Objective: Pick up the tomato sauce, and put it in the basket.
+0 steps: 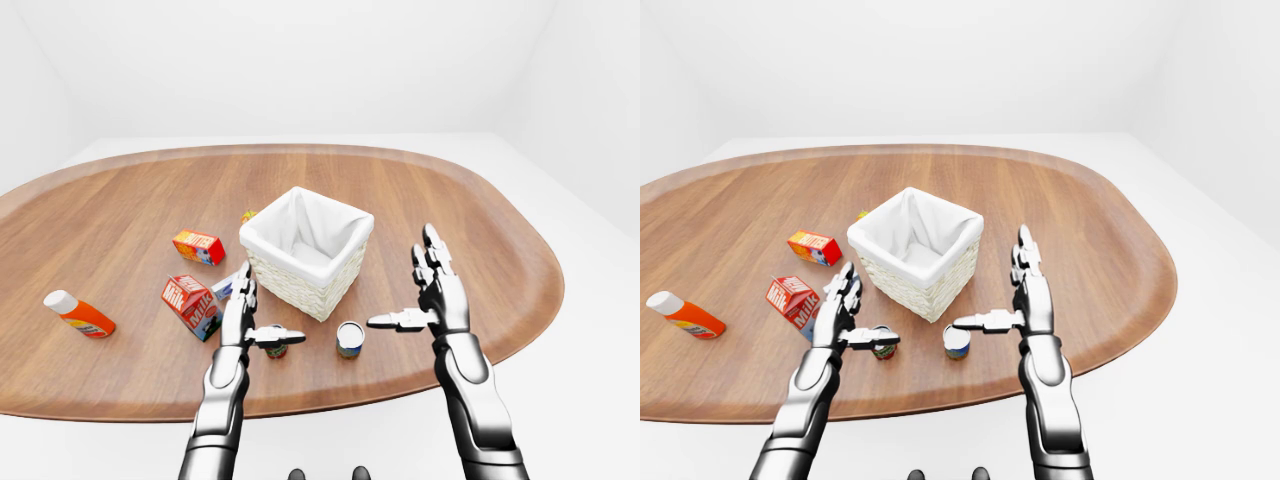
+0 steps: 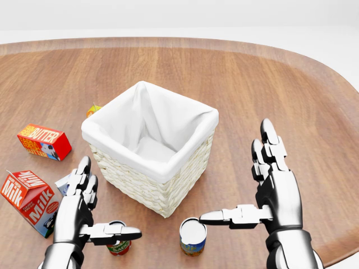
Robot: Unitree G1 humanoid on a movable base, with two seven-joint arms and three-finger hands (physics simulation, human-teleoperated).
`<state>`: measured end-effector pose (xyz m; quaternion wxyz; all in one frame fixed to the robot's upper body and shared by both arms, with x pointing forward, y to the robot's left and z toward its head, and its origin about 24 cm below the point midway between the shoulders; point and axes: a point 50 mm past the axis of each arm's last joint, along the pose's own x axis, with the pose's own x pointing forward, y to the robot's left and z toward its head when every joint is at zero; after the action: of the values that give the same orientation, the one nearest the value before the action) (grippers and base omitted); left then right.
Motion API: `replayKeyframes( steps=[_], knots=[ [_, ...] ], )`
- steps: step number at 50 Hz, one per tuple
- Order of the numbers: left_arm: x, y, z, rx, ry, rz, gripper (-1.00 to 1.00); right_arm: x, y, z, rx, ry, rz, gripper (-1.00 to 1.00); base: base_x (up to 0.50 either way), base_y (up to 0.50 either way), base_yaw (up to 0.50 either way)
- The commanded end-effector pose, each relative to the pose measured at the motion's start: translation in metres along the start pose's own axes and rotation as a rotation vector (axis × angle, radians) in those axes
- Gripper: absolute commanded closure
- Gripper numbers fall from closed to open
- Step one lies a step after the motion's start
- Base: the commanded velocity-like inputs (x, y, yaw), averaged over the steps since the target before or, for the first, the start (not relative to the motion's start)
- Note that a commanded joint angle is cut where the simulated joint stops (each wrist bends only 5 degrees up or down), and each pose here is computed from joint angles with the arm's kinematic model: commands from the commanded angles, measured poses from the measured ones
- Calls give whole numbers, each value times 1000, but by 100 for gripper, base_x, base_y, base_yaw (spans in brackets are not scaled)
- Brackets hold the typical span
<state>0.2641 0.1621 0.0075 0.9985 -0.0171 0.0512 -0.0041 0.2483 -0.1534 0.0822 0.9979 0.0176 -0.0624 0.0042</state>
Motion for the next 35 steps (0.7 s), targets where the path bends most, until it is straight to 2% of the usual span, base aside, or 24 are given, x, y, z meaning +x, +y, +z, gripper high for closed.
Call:
replayKeyframes(
  steps=[1, 4, 19, 29, 35],
  knots=[
    [-1, 1, 3, 6, -15, 4, -100, 0, 0, -2, 0, 8, -1, -100, 0, 0, 0],
    [-2, 1, 9, 3, -42, 4, -100, 0, 1, -3, -1, 15, 1, -100, 0, 0, 0],
    [-5, -2, 5, 18, -29, 5, -100, -1, 0, -7, -1, 28, -2, -100, 0, 0, 0],
    [-9, -1, 11, 20, -58, 9, -100, 0, 0, -7, 0, 31, -5, -100, 0, 0, 0],
    [-11, 2, 6, 37, -36, 11, -100, 2, 0, -6, 0, 26, -4, -100, 0, 0, 0]
  ],
)
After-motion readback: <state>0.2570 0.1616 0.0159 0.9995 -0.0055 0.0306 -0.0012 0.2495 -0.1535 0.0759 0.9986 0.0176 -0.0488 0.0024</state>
